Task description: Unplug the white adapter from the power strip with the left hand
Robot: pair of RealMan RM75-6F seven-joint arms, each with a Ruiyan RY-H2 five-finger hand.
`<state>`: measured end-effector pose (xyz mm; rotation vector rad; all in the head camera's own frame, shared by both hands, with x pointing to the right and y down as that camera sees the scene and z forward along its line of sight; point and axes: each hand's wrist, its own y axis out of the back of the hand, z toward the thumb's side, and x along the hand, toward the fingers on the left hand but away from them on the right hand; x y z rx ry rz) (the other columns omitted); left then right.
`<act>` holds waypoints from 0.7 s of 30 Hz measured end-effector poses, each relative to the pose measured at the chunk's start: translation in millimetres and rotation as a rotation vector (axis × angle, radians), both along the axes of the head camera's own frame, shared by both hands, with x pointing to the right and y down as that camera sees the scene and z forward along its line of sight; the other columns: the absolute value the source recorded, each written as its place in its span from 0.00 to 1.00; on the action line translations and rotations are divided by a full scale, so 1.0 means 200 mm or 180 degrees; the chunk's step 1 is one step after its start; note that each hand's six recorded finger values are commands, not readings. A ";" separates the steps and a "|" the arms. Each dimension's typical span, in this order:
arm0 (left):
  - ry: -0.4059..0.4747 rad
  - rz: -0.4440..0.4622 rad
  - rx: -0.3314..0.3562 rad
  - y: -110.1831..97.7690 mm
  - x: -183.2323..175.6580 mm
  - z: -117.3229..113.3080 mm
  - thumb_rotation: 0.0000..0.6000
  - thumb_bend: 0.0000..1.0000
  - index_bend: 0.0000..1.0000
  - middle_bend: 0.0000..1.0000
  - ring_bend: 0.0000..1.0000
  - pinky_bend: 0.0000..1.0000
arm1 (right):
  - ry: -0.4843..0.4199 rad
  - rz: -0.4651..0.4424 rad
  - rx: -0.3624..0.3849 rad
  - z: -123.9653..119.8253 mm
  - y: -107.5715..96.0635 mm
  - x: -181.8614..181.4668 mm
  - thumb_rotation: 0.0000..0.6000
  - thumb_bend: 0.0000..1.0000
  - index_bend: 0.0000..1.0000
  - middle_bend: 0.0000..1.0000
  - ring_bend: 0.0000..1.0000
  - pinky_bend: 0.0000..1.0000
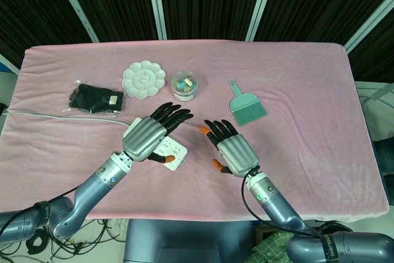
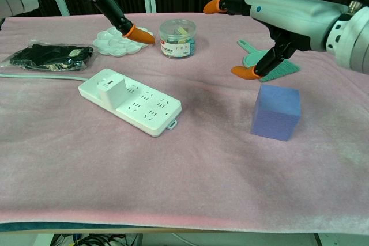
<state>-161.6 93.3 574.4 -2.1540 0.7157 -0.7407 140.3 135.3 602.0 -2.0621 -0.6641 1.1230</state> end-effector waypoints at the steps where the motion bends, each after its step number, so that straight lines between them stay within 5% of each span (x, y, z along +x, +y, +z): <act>1: -0.0007 -0.0003 -0.0014 0.00 0.00 0.00 1.00 0.07 0.12 0.08 0.00 0.00 | 0.0004 0.0000 -0.0004 0.00 0.00 0.00 1.00 0.26 0.09 0.02 0.06 0.06; 21: -0.0067 0.0065 0.0038 0.03 0.02 0.06 1.00 0.07 0.12 0.09 0.00 0.00 | 0.0143 -0.0006 0.0023 0.00 0.00 0.07 1.00 0.26 0.09 0.02 0.06 0.06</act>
